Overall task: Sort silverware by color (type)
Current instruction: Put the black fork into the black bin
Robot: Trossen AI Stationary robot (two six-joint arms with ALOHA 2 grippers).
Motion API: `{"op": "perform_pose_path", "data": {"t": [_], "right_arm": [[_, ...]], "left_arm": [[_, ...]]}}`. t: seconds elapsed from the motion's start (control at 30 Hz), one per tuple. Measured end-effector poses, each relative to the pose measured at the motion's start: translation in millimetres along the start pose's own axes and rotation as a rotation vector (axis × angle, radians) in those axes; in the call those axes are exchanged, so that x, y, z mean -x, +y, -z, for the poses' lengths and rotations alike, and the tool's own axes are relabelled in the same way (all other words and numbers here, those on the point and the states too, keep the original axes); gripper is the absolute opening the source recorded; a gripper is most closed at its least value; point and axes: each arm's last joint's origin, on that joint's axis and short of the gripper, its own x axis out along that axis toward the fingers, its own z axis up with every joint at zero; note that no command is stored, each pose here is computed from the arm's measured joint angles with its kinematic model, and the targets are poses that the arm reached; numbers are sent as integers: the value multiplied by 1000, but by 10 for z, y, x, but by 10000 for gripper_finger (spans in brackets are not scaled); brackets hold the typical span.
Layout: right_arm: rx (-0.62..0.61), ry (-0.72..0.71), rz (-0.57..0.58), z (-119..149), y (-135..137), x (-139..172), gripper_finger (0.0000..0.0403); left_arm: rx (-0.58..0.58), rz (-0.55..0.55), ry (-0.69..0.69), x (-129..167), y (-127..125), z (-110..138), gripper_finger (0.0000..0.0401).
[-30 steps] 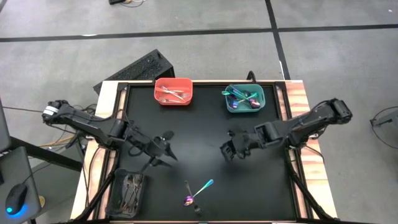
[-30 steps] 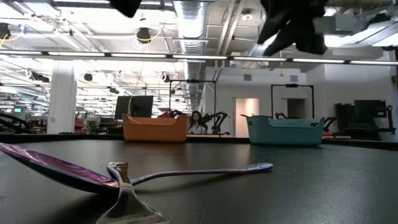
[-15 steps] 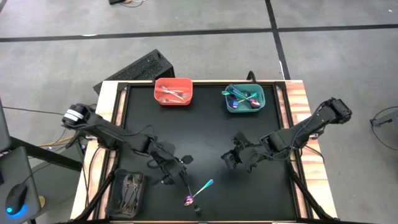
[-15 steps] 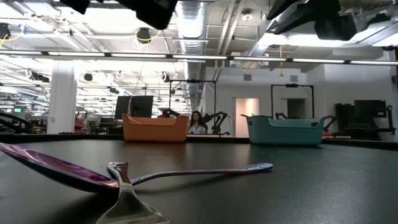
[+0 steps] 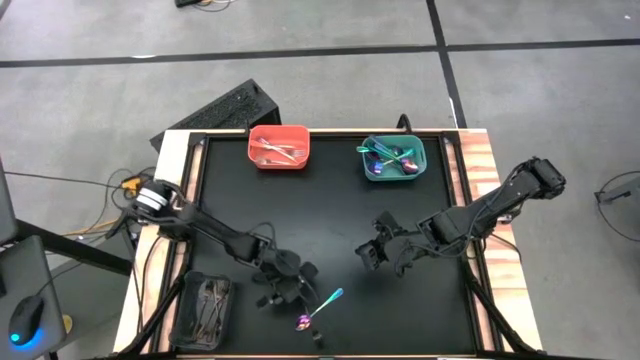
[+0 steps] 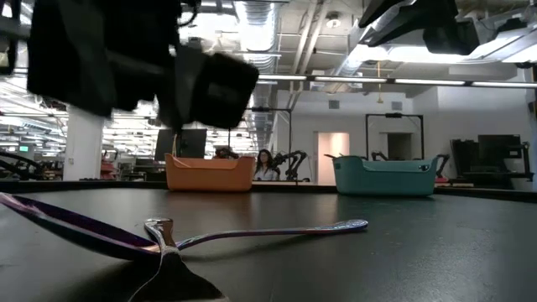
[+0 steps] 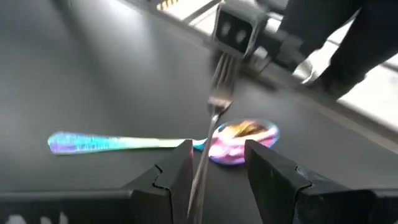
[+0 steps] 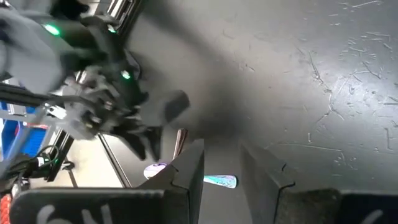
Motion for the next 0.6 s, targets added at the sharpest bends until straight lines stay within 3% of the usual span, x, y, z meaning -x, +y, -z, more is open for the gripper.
{"op": "perform_pose_path", "data": {"t": [0.37,0.6], "right_arm": [[2,9,-3,24,5,9,117],[8,10,0,25,1,9,117]], "left_arm": [[-33,9,29,-345,-17,225,132],[-90,-60,69,-501,-18,273,127]]}}
